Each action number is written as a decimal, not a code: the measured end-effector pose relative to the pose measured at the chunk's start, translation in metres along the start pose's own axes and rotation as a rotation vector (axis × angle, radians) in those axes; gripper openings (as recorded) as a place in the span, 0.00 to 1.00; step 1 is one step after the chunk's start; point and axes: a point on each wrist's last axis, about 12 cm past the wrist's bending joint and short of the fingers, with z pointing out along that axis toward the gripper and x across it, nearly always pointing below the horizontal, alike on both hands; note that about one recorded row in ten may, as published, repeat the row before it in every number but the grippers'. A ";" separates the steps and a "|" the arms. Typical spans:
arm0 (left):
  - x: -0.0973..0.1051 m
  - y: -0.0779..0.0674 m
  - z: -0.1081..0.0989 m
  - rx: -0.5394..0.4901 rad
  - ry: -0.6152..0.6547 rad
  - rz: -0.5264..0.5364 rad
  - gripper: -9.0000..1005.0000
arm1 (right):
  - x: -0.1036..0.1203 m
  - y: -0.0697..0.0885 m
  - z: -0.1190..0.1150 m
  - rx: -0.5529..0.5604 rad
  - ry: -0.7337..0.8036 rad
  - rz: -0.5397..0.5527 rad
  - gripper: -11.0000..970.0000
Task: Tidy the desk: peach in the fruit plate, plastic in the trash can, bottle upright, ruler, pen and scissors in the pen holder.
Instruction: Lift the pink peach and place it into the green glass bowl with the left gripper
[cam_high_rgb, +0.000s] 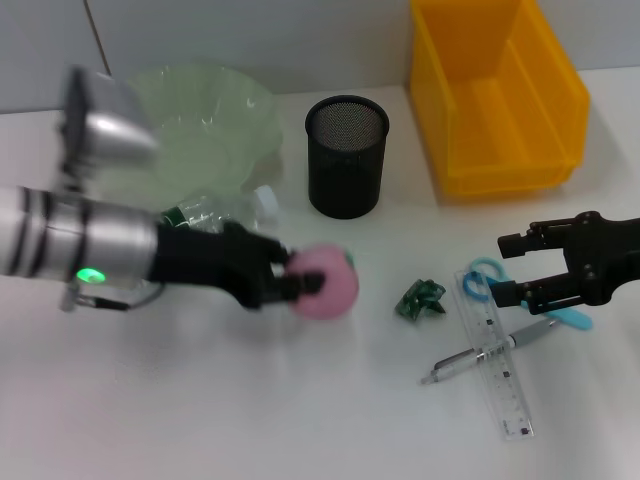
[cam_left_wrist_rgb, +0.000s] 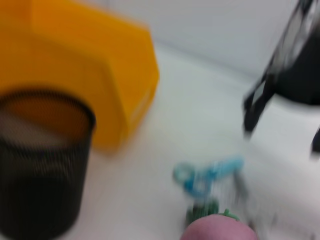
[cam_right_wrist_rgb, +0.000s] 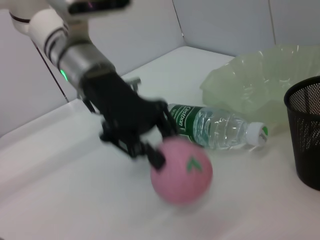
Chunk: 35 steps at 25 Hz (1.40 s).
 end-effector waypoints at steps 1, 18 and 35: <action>-0.001 0.001 -0.016 0.018 -0.094 -0.025 0.46 | 0.000 0.000 0.000 0.000 0.000 0.000 0.84; 0.041 0.060 -0.063 -0.681 -0.704 -0.223 0.25 | 0.000 0.002 0.007 -0.007 -0.010 0.002 0.84; 0.039 0.072 -0.037 -0.754 -0.489 -0.213 0.25 | -0.001 0.001 0.010 -0.002 -0.013 0.004 0.84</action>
